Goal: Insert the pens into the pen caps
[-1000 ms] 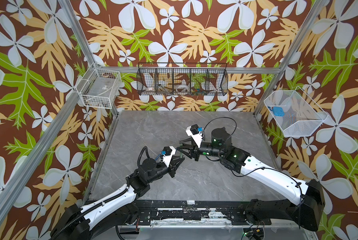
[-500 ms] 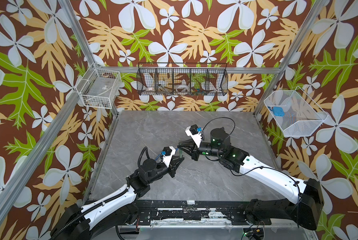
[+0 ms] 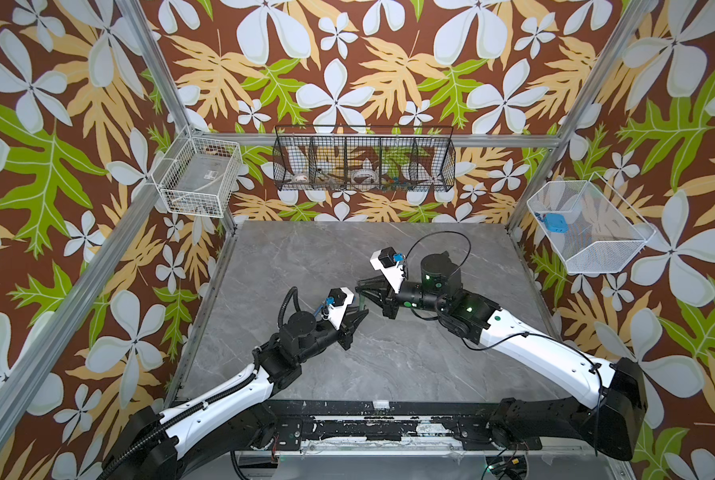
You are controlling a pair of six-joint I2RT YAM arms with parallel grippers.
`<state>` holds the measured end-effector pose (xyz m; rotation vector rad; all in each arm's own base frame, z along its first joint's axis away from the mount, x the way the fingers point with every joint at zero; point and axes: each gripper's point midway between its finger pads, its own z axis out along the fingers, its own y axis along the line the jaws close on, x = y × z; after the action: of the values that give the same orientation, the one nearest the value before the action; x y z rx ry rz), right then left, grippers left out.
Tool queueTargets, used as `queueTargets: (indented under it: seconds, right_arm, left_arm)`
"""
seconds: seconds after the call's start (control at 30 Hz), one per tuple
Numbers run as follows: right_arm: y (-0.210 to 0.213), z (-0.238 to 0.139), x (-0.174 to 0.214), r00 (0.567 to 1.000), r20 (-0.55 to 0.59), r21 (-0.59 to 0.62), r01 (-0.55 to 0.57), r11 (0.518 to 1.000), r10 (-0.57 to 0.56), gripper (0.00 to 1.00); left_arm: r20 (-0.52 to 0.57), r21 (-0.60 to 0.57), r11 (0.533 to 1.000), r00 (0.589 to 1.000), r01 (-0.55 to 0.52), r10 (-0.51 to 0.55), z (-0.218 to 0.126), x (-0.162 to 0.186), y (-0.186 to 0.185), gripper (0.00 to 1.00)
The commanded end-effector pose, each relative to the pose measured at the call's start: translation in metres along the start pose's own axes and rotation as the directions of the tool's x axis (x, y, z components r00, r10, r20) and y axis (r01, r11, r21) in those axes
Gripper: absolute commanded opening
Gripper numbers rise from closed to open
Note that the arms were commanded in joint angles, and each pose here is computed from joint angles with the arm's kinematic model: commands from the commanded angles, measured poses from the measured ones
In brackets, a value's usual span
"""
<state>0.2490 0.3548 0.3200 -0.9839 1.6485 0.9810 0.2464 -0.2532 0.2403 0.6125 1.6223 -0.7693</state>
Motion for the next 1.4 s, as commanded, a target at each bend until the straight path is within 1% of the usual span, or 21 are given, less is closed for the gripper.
queueTargets:
  seconds: [0.0,0.13,0.23,0.43,0.57,0.73,0.87,1.0,1.07,1.1,1.17,1.27,1.37]
  right_arm:
    - [0.011,-0.007,0.056,0.974,-0.214,-0.040,-0.083,0.996,0.073,0.00]
    - [0.021,-0.014,0.066,0.970,-0.232,-0.080,-0.093,0.992,0.072,0.00]
    - [0.023,-0.020,0.075,0.968,-0.238,-0.081,-0.096,0.992,0.074,0.00]
    - [0.028,-0.022,0.085,0.962,-0.250,-0.108,-0.138,0.984,0.107,0.00]
    - [0.027,-0.020,0.095,0.955,-0.268,-0.109,-0.162,0.981,0.128,0.00]
    - [0.022,-0.019,0.109,0.944,-0.290,-0.109,-0.198,0.974,0.159,0.00]
    - [0.014,-0.022,0.127,0.929,-0.296,-0.106,-0.262,0.959,0.221,0.00]
    - [0.017,-0.019,0.140,0.914,-0.306,-0.128,-0.317,0.940,0.266,0.00]
    - [0.018,-0.018,0.140,0.913,-0.302,-0.140,-0.326,0.935,0.273,0.00]
    - [0.016,-0.017,0.136,0.918,-0.289,-0.133,-0.319,0.938,0.271,0.00]
    - [0.013,-0.020,0.121,0.940,-0.233,-0.127,-0.285,0.950,0.251,0.00]
    - [0.008,-0.024,0.094,0.963,-0.163,-0.111,-0.236,0.965,0.217,0.00]
    - [0.002,-0.027,0.075,0.975,-0.123,-0.096,-0.198,0.976,0.185,0.07]
  left_arm:
    - [0.207,-0.114,0.993,0.977,-0.020,0.044,-0.006,-0.060,0.015,0.00]
    - [0.273,-0.136,0.990,0.959,-0.041,0.077,-0.006,-0.087,0.016,0.00]
    - [0.328,-0.162,0.985,0.938,-0.064,0.115,-0.008,-0.106,0.017,0.00]
    - [0.450,-0.223,0.972,0.877,-0.071,0.167,-0.024,-0.142,0.020,0.00]
    - [0.518,-0.192,0.979,0.840,-0.071,0.163,-0.031,-0.159,0.013,0.00]
    - [0.574,-0.171,0.983,0.804,-0.068,0.156,-0.039,-0.174,0.007,0.00]
    - [0.613,-0.161,0.985,0.777,-0.056,0.144,-0.047,-0.185,0.004,0.00]
    - [0.647,-0.159,0.985,0.748,-0.059,0.150,-0.054,-0.196,0.002,0.00]
    - [0.651,-0.128,0.989,0.746,-0.072,0.139,-0.051,-0.199,-0.004,0.00]
    - [0.646,-0.104,0.991,0.752,-0.083,0.131,-0.048,-0.198,-0.008,0.00]
    - [0.617,-0.038,0.995,0.780,-0.097,0.100,-0.038,-0.191,-0.016,0.00]
    - [0.552,0.052,0.994,0.832,-0.097,0.052,-0.022,-0.170,-0.026,0.00]
    - [0.449,0.133,0.988,0.894,-0.075,0.008,-0.005,-0.139,-0.033,0.00]
